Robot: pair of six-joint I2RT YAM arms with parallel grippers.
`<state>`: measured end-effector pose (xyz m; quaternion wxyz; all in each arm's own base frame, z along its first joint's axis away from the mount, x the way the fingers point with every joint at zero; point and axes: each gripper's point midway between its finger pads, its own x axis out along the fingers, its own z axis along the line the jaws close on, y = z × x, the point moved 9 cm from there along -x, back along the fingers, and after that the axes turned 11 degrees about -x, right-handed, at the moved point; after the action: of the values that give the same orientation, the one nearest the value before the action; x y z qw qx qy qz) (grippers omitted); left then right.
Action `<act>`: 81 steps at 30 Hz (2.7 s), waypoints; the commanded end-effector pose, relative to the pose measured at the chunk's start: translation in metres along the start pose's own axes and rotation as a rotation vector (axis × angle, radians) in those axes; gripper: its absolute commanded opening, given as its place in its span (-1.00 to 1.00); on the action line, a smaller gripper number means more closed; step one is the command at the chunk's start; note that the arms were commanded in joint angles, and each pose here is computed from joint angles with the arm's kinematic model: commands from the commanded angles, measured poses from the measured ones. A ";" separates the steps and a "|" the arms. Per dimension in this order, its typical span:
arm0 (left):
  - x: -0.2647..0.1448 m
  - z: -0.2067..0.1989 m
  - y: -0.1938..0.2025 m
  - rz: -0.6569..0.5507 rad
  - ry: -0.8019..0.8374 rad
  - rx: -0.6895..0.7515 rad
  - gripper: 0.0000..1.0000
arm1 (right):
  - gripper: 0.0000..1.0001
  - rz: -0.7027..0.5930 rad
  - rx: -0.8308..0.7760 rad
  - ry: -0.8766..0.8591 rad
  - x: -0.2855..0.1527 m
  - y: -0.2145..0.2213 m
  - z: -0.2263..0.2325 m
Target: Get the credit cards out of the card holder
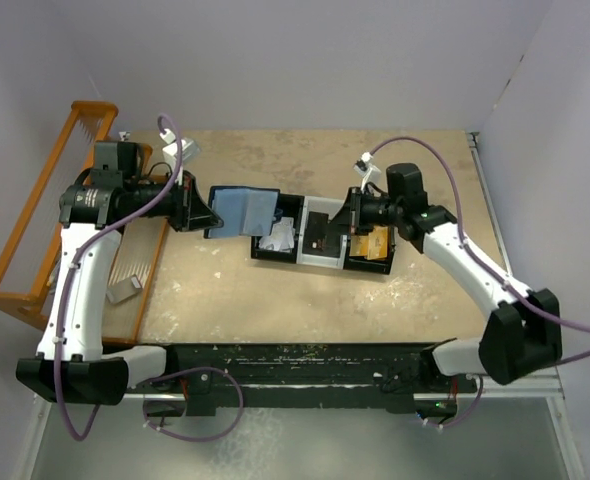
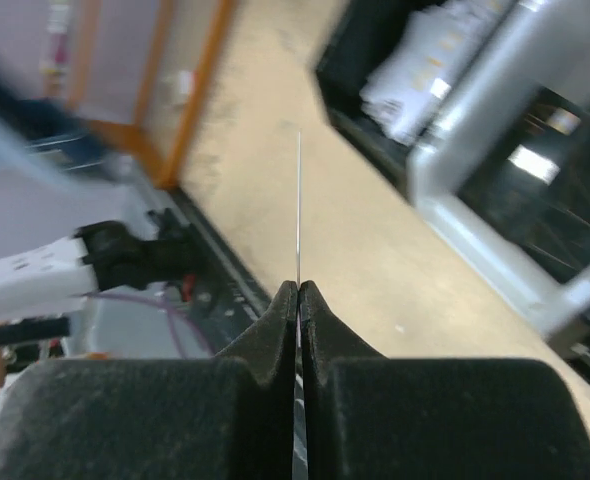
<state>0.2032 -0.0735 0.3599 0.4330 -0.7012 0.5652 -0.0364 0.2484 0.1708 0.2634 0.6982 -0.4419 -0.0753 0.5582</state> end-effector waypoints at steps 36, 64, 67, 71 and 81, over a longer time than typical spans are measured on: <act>-0.037 -0.081 -0.001 -0.045 0.470 0.190 -1.00 | -0.03 0.009 -0.091 0.461 0.045 -0.035 -0.049; -0.041 -0.087 -0.003 -0.059 0.486 0.235 -1.00 | 0.13 -0.351 -0.404 -0.388 -0.048 -0.039 0.146; -0.042 -0.088 -0.005 -0.062 0.494 0.229 -1.00 | 0.18 -0.343 -0.414 -0.404 -0.046 -0.038 0.149; -0.041 -0.089 -0.008 -0.062 0.505 0.214 -1.00 | 0.23 -0.331 -0.455 -0.446 -0.048 -0.033 0.152; -0.044 -0.095 -0.013 -0.050 0.575 0.169 -1.00 | 0.08 -0.329 -0.500 -0.512 -0.053 -0.034 0.160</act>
<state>0.1532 -0.0901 0.4314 0.3264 -0.6546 0.6350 -0.2484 0.1656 0.2129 0.3853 0.6304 -0.4306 -0.3936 0.5121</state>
